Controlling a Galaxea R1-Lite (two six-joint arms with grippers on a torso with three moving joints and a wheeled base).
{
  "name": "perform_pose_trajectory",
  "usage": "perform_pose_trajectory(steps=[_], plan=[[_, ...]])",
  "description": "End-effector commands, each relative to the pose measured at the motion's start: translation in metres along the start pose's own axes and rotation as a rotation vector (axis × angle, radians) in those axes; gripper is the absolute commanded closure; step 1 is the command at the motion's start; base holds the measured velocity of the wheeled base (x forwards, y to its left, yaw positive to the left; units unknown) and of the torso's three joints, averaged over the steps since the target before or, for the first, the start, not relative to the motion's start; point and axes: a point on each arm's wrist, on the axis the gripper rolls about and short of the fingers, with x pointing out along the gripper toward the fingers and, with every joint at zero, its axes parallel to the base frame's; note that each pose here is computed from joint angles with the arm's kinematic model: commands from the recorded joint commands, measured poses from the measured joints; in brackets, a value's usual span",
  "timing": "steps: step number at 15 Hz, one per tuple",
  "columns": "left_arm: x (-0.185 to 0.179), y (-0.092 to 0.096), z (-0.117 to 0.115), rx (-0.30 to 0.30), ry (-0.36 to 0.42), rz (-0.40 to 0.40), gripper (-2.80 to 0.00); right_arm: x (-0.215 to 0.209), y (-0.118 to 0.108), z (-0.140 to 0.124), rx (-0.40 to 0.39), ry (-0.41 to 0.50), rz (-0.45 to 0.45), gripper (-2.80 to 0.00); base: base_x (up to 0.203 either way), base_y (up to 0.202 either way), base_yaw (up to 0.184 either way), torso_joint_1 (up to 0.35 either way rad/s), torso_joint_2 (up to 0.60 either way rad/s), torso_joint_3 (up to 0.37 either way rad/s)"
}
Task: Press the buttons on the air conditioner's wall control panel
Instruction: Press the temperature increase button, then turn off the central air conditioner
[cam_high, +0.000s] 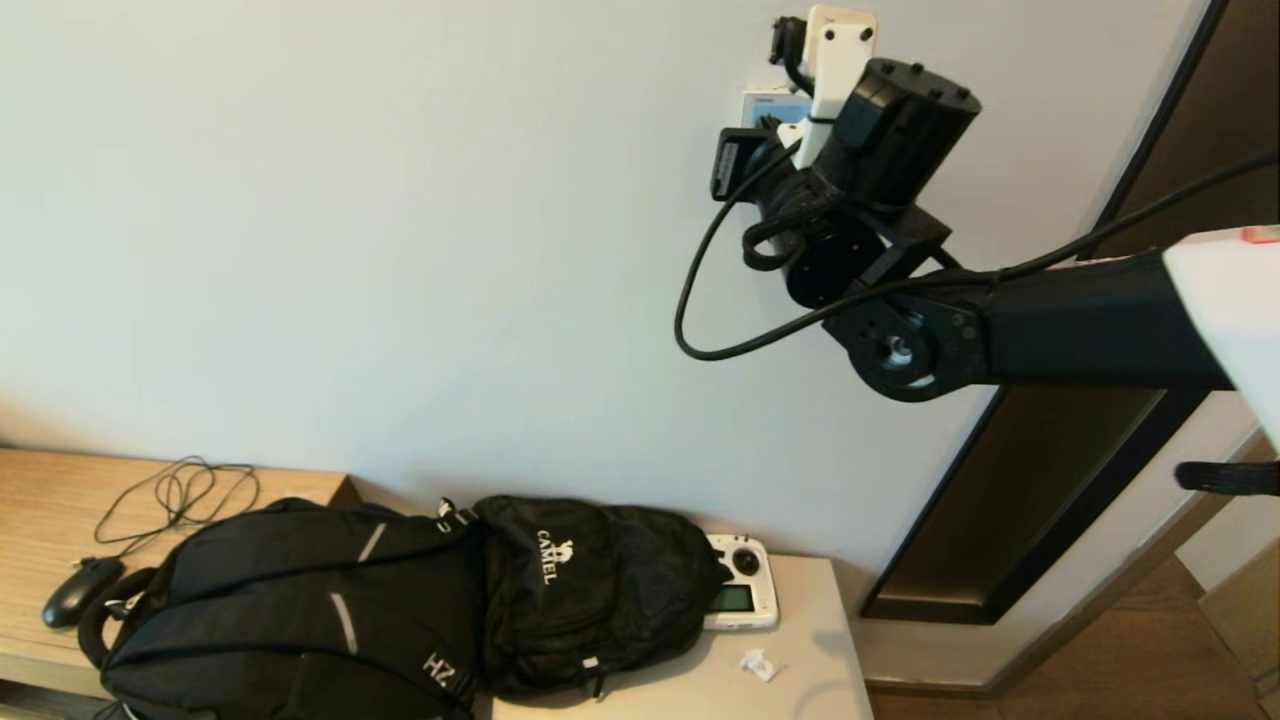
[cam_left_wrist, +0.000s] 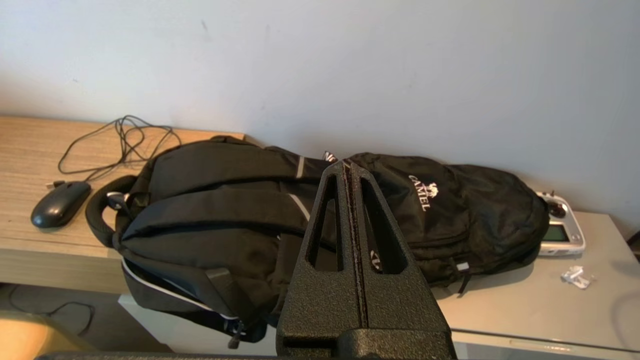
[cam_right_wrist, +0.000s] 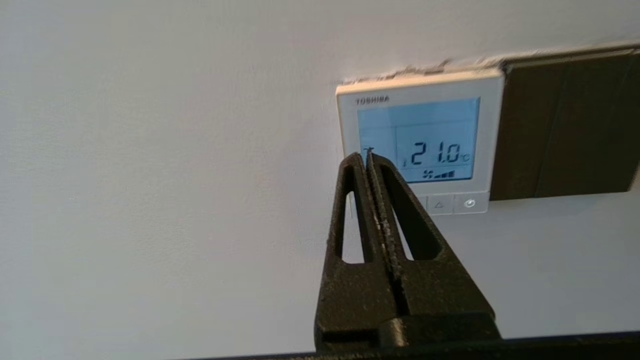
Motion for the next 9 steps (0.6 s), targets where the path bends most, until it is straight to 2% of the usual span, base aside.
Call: perform_pose_trajectory(steps=[1, 9], plan=[[0.000, 0.000, 0.000, 0.000, -0.002, 0.001, 0.00, -0.018, -0.017, 0.041, 0.028, -0.044, -0.009, 0.00, 0.000, 0.000, 0.000, 0.000, 0.00, 0.000], [0.000, 0.000, 0.000, 0.000, -0.001, 0.001, 0.00, -0.110, -0.092, 0.078, -0.042, 0.038, -0.013, 0.00, 0.000, 0.000, 0.000, 0.000, 0.00, 0.000]])
